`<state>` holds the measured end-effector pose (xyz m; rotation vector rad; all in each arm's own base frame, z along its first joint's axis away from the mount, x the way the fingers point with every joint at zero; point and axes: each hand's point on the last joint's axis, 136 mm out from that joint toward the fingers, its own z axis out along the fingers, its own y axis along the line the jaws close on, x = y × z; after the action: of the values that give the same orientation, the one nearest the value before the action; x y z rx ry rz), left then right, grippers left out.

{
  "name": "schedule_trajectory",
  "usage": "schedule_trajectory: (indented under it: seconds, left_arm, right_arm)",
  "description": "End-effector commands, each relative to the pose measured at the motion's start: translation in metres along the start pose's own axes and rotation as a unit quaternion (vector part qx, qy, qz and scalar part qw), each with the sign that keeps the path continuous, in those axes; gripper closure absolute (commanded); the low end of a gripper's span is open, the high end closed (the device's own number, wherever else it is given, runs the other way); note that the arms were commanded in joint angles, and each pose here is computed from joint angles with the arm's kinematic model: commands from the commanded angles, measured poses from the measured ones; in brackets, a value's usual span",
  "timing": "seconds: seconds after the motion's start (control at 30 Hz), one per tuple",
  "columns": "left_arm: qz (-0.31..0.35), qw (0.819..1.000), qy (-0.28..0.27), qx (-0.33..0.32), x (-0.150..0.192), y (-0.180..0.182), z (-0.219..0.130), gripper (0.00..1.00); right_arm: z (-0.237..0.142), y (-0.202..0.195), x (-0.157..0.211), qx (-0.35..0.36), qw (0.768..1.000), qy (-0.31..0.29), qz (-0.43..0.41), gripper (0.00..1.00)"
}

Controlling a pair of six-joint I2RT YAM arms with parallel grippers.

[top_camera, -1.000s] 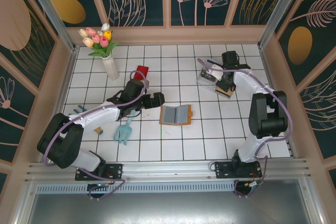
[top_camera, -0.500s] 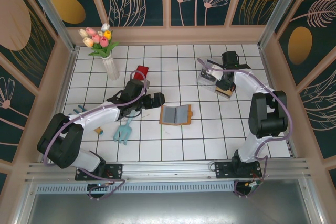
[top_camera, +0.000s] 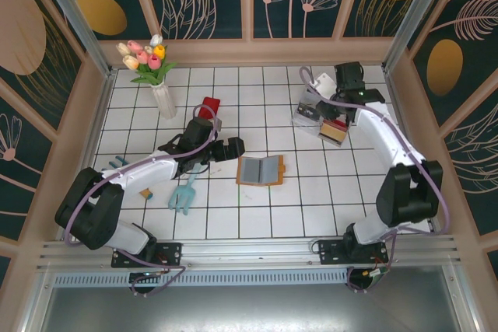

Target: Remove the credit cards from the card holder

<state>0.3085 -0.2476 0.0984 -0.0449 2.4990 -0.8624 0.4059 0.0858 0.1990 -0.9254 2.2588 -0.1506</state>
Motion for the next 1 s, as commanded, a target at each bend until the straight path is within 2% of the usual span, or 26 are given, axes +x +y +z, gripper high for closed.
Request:
schedule_trajectory:
  seconds: [0.0, 0.13, 0.2, 0.23, 0.37, 0.57, 0.67, 0.77, 0.83, 0.97]
  left_arm:
    - [-0.004, 1.000, -0.003, 0.016, -0.002, -0.005, -0.003, 0.02]
    - [-0.012, 1.000, 0.000, 0.020, 0.004, -0.002, -0.002, 0.01]
    - [-0.016, 1.000, 0.001, 0.019, 0.006, 0.000, -0.001, 0.02]
    - [-0.018, 1.000, 0.002, 0.018, 0.007, 0.000, -0.001, 0.02]
    - [-0.022, 0.999, 0.007, 0.027, 0.012, 0.000, -0.003, 0.02]
    - [-0.030, 0.999, 0.016, 0.033, 0.016, -0.002, -0.004, 0.07]
    - [-0.045, 0.998, 0.018, 0.030, 0.018, 0.000, -0.004, 0.11]
    - [-0.055, 0.998, 0.017, 0.009, 0.019, 0.008, -0.003, 0.12]
    - [-0.059, 0.998, 0.021, 0.006, 0.021, 0.010, -0.001, 0.12]
    - [-0.068, 0.997, 0.030, 0.025, 0.024, 0.004, 0.002, 0.16]
  right_arm:
    - [-0.015, 0.032, -0.011, -0.020, 0.998, -0.038, 0.045, 0.58]
    - [-0.032, 0.066, -0.025, -0.019, 0.993, -0.092, 0.075, 0.54]
    - [-0.043, 0.069, -0.036, 0.000, 0.979, -0.122, 0.162, 0.43]
    - [-0.046, 0.072, -0.037, -0.003, 0.974, -0.120, 0.192, 0.43]
    - [-0.039, 0.100, -0.031, -0.048, 0.951, -0.091, 0.291, 0.45]
    - [-0.027, 0.186, -0.031, -0.181, 0.920, -0.066, 0.343, 0.45]
    - [-0.010, 0.215, -0.018, -0.196, 0.891, -0.036, 0.408, 0.49]
    - [-0.003, 0.245, -0.012, -0.227, 0.864, -0.021, 0.449, 0.48]
    - [0.001, 0.256, -0.007, -0.222, 0.859, -0.013, 0.460, 0.47]
    - [0.021, 0.263, 0.019, -0.185, 0.855, 0.046, 0.482, 0.47]
